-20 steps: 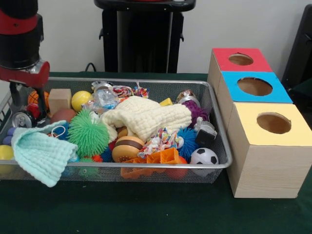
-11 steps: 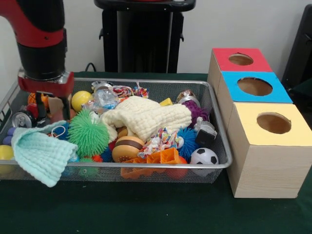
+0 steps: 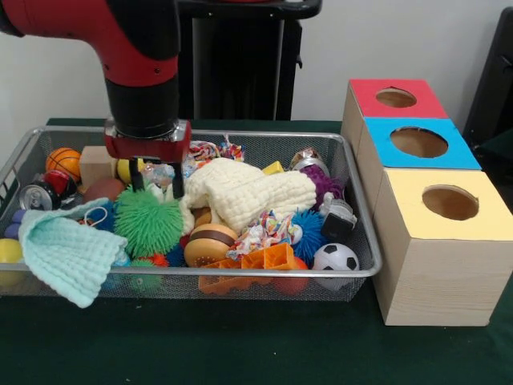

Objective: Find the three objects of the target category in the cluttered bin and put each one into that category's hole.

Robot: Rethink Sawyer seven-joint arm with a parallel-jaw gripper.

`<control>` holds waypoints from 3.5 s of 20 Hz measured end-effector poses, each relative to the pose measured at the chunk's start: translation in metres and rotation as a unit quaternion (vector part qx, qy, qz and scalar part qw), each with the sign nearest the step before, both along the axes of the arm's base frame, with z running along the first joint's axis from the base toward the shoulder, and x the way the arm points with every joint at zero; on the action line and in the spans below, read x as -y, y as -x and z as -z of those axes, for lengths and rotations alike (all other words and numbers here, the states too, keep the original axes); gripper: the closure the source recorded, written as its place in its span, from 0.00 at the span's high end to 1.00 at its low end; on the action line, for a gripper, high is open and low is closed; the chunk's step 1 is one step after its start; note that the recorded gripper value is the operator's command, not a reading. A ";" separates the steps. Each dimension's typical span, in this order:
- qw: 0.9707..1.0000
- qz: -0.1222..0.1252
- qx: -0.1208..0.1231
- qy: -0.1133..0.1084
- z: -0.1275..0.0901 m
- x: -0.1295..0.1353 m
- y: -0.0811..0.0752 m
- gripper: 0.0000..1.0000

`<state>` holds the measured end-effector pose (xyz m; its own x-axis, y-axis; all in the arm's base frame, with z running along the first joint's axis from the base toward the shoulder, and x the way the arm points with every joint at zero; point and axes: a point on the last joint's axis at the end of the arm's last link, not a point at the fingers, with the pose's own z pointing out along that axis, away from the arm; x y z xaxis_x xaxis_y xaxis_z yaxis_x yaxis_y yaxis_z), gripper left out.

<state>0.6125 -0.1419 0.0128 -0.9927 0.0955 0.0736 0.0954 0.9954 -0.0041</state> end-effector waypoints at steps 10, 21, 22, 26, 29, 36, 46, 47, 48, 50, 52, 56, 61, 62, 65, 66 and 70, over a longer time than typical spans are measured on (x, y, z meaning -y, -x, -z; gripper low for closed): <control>1.000 0.018 -0.013 -0.005 0.019 0.006 0.014 1.00; 0.999 0.038 -0.021 -0.014 0.064 0.021 0.008 1.00; 0.999 0.040 -0.023 -0.015 0.064 0.022 0.006 1.00; 0.998 0.045 -0.037 -0.017 0.059 0.025 0.003 1.00; 0.998 0.045 -0.044 -0.017 0.052 0.025 0.002 1.00; 0.998 0.046 -0.040 -0.008 0.006 0.026 -0.006 1.00; 0.998 0.053 0.001 0.013 -0.072 0.033 -0.026 1.00; 0.998 0.054 0.002 0.014 -0.073 0.033 -0.027 1.00; 0.998 0.055 0.003 0.014 -0.075 0.033 -0.027 1.00; 0.998 0.056 0.004 0.013 -0.076 0.033 -0.028 1.00; 0.998 0.055 0.003 0.012 -0.075 0.032 -0.027 1.00; 0.999 0.051 -0.004 0.010 -0.071 0.024 -0.023 1.00; 0.999 0.048 -0.009 0.008 -0.067 0.015 -0.022 1.00; 0.999 0.049 -0.011 0.006 -0.066 0.013 -0.022 1.00; 0.999 0.049 -0.015 0.004 -0.063 0.010 -0.020 1.00; 0.999 0.050 -0.017 0.003 -0.063 0.009 -0.018 1.00; 0.998 0.054 -0.028 -0.001 -0.060 0.006 -0.008 1.00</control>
<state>0.6205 -0.1477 0.0727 -0.9708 0.2024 0.1290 0.2028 0.9792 -0.0103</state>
